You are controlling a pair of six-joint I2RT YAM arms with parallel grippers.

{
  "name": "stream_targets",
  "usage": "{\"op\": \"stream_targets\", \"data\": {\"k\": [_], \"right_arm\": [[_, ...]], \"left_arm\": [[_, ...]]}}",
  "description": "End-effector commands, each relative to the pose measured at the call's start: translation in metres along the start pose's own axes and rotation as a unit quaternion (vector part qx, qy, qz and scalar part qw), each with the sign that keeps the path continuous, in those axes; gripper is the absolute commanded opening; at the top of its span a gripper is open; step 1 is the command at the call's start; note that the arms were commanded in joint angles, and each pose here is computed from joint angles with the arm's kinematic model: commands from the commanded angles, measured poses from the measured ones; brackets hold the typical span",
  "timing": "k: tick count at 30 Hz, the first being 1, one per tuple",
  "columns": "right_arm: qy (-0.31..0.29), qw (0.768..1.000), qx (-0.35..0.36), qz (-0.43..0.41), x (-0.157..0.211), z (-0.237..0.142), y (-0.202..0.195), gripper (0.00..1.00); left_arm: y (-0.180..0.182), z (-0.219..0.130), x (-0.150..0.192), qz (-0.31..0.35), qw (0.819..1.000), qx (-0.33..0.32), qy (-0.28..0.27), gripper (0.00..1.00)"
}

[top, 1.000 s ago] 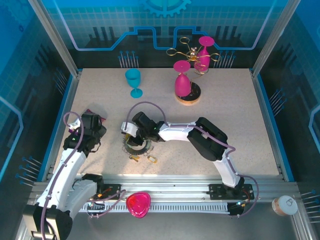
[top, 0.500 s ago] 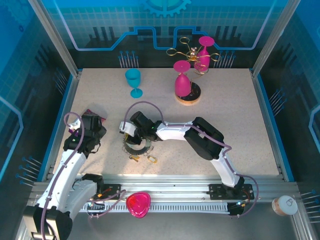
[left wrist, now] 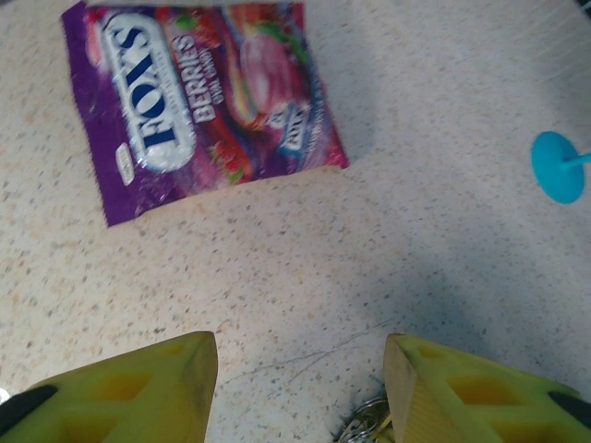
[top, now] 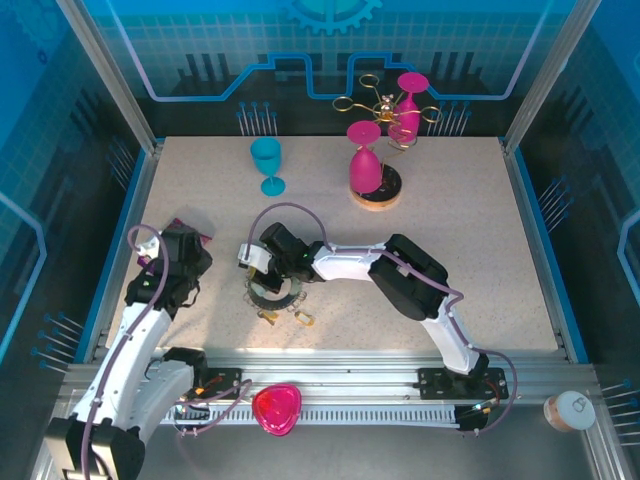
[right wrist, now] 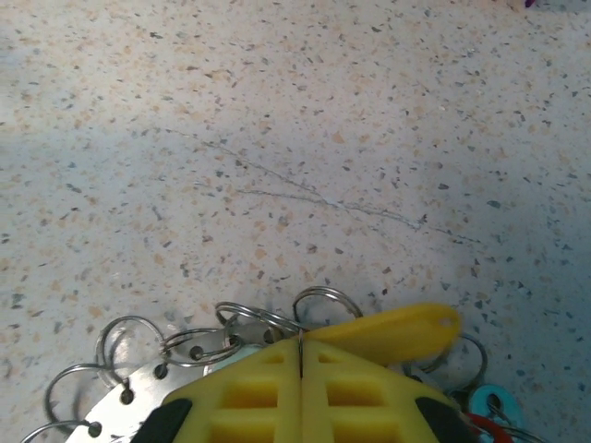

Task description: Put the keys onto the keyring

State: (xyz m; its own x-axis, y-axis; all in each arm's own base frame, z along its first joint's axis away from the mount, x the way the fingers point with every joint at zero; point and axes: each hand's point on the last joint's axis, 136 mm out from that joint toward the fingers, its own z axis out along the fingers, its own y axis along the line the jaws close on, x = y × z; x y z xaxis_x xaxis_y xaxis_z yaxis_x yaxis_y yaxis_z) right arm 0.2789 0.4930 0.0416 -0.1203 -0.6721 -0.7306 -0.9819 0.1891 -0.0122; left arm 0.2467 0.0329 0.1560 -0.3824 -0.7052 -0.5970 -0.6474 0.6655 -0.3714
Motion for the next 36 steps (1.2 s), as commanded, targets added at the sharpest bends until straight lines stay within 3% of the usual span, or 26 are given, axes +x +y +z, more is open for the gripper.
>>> {"op": "stream_targets", "data": {"k": [1,7,14,16,18,21,24,29,36], "right_arm": [[-0.032,0.999,-0.022,-0.011,-0.025,-0.028,0.012,0.00],[-0.038,0.999,-0.037,-0.004,-0.027,-0.053,0.016,0.00],[-0.035,0.998,-0.048,0.013,-0.017,-0.066,0.014,0.00],[-0.037,0.998,-0.054,0.015,-0.016,-0.068,0.015,0.00],[-0.041,0.997,-0.059,0.017,-0.015,-0.071,0.013,0.00],[-0.047,0.996,-0.071,0.019,-0.015,-0.073,0.014,0.00],[-0.056,0.995,-0.079,0.021,-0.018,-0.078,0.013,0.00],[-0.068,0.993,-0.088,0.025,-0.020,-0.090,0.012,0.00],[-0.079,0.990,-0.109,0.031,-0.017,-0.102,0.014,0.00]], "left_arm": [[-0.018,-0.006,-0.010,0.052,0.996,0.061,-0.032,0.51],[-0.051,-0.024,-0.016,0.125,0.976,0.166,-0.071,0.50],[-0.081,-0.038,-0.007,0.239,0.939,0.240,-0.061,0.44],[-0.094,-0.045,0.008,0.301,0.911,0.281,-0.039,0.44],[-0.104,-0.057,0.031,0.398,0.855,0.332,0.000,0.44],[-0.097,-0.062,0.051,0.503,0.795,0.335,0.048,0.40],[-0.099,-0.064,0.069,0.565,0.747,0.346,0.054,0.38],[-0.091,-0.048,0.084,0.595,0.726,0.336,0.074,0.35],[-0.089,-0.034,0.106,0.631,0.686,0.356,0.072,0.24]]}}
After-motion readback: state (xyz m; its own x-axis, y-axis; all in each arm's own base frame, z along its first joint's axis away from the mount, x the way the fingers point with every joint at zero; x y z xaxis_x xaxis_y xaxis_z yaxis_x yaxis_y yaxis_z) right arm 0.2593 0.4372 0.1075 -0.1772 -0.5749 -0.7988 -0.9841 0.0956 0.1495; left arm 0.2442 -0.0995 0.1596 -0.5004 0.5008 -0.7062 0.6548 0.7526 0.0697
